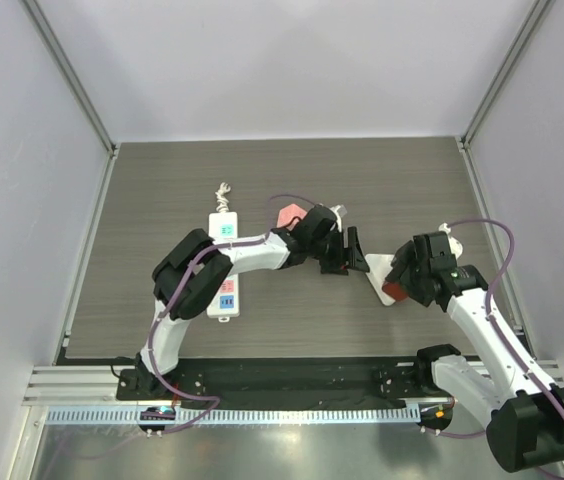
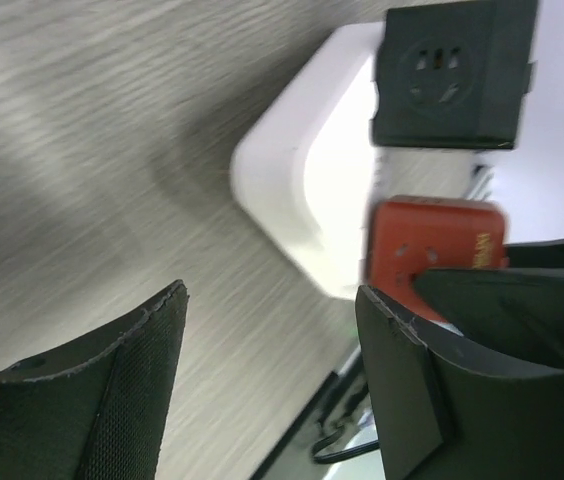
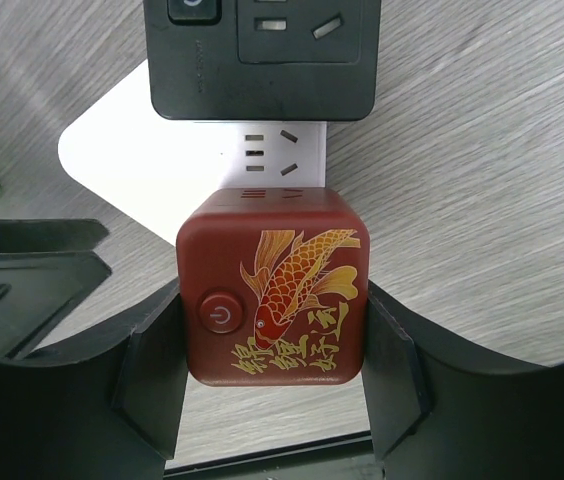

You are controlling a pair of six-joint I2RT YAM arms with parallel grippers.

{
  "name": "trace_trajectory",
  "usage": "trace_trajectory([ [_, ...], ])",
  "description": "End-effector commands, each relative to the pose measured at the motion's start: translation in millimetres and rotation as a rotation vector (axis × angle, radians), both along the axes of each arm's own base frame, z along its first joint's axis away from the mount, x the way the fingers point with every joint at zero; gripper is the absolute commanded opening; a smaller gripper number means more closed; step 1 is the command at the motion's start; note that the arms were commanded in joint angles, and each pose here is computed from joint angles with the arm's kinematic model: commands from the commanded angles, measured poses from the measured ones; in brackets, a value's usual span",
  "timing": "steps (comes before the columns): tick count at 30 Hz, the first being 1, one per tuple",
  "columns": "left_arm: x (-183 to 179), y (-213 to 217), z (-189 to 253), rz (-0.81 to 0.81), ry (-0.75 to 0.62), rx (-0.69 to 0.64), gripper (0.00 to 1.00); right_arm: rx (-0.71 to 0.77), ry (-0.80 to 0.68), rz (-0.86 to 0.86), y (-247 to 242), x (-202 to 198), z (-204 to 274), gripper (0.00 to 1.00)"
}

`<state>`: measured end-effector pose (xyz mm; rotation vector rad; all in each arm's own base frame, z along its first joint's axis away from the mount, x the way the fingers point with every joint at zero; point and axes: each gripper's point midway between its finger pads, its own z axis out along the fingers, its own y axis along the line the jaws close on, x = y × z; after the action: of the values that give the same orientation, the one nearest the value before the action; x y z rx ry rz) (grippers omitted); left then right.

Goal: Pull the plug off the socket

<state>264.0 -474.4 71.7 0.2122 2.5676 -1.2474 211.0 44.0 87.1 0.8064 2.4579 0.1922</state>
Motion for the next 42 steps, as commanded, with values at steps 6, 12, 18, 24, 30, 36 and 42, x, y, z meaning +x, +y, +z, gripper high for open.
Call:
trace_trajectory([
  [6,2.9,-42.8,39.5,0.098,0.065,-0.211,0.69,0.092,-0.136,-0.06,9.0,18.5,20.2,0.01],
  [12,7.7,-48.3,23.7,0.134,0.113,-0.192,0.67,0.121,-0.141,-0.071,12.6,16.6,20.1,0.01],
  [18,8.8,-44.0,10.4,0.171,0.102,-0.154,0.65,0.141,-0.147,-0.08,14.7,16.8,19.9,0.01],
  [24,15.6,-52.7,0.2,0.17,0.099,-0.153,0.58,0.183,-0.15,-0.082,21.0,17.6,19.7,0.01],
  [30,17.7,-61.8,-3.0,0.158,0.105,-0.191,0.33,0.204,-0.148,-0.089,23.5,16.4,14.1,0.01],
  [36,28.1,-47.8,-18.8,0.143,-0.038,-0.064,0.0,0.189,-0.163,-0.085,21.3,18.6,17.1,0.01],
  [42,35.4,-22.0,-48.6,0.124,-0.183,0.089,0.0,0.18,-0.164,-0.078,18.0,19.3,35.9,0.01],
])
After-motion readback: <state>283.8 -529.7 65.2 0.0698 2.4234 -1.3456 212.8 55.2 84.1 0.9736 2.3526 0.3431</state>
